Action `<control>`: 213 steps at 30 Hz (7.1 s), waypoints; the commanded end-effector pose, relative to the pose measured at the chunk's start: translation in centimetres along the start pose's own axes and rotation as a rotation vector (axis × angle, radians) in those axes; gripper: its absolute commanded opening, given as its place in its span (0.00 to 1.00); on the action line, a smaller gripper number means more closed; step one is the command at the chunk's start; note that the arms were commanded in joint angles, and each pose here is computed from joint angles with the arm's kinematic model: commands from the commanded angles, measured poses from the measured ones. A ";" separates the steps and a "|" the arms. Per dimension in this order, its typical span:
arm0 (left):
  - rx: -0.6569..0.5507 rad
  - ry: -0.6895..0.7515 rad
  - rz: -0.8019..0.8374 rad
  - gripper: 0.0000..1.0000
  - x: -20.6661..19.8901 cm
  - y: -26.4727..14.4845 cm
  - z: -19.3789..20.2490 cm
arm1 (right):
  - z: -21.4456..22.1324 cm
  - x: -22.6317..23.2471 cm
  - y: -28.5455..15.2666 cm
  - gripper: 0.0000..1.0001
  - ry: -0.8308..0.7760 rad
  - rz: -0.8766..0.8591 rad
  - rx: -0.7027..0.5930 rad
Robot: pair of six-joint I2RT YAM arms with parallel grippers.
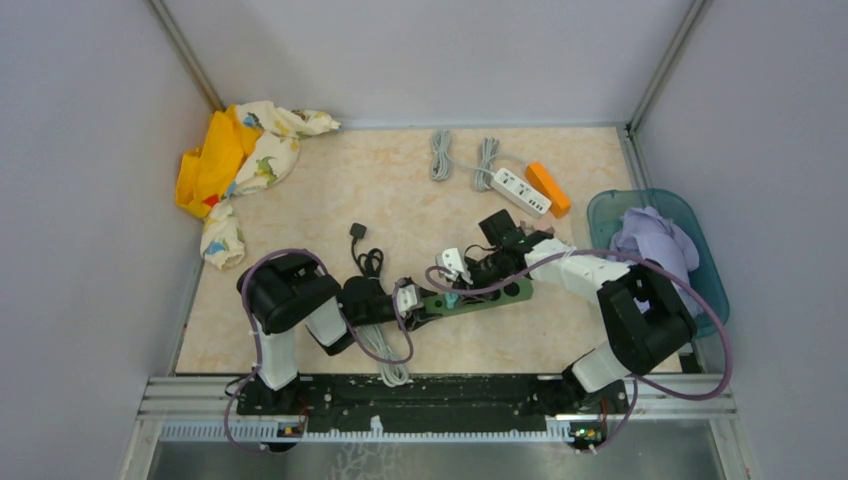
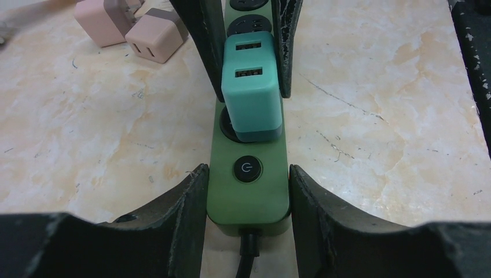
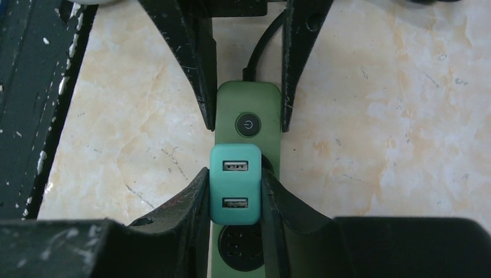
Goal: Pull the plug off the socket
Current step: Remove the plug from the socket.
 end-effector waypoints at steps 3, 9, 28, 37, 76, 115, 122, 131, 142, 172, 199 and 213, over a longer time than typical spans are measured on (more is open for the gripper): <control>-0.069 0.026 0.028 0.00 0.0 0.7 -1.0 | -1.8 1.0 0.1 0.00 -0.178 -0.119 -0.138; -0.068 0.026 0.026 0.00 0.0 0.6 -1.0 | -4.1 -0.7 1.0 0.00 -0.049 0.022 -0.169; -0.068 0.025 0.032 0.00 0.0 0.7 -1.0 | -3.5 0.0 0.4 0.00 -0.094 -0.015 -0.188; -0.068 0.025 0.035 0.00 0.0 0.7 -1.0 | -2.2 -1.6 -2.0 0.00 -0.107 0.127 -0.123; -0.070 0.029 0.036 0.00 0.0 0.6 -1.0 | -3.8 -1.5 -0.5 0.00 -0.049 0.158 -0.172; -0.072 0.029 0.037 0.00 0.0 0.6 -1.0 | -3.8 0.3 0.5 0.00 -0.063 -0.055 -0.279; -0.071 0.030 0.039 0.00 0.0 0.6 -0.9 | -3.0 -1.4 -1.3 0.00 -0.032 0.050 -0.231; -0.072 0.030 0.041 0.00 -0.1 0.6 -1.0 | -2.2 0.8 -0.9 0.00 -0.124 -0.113 -0.257; -0.071 0.030 0.039 0.00 -0.1 0.6 -1.0 | -3.6 -1.9 -0.8 0.00 -0.006 0.141 -0.197; -0.074 0.033 0.042 0.00 -0.1 0.5 -1.0 | -1.2 1.3 -1.7 0.00 -0.171 -0.088 -0.284; -0.075 0.034 0.048 0.00 -0.1 0.6 -1.0 | -3.9 0.6 -0.2 0.00 -0.053 -0.050 -0.302; -0.074 0.034 0.054 0.00 -0.1 0.6 -0.9 | -2.9 1.2 -1.7 0.00 -0.078 -0.122 -0.377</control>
Point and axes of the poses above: each gripper's point midway between its finger pads, its own y axis out along the fingers, its own x axis along the line the jaws close on, z = x × y, the point moved 10 cm from there along -y, back along the fingers, and after that the axes turned 4 degrees about y, right-handed, at the moved point
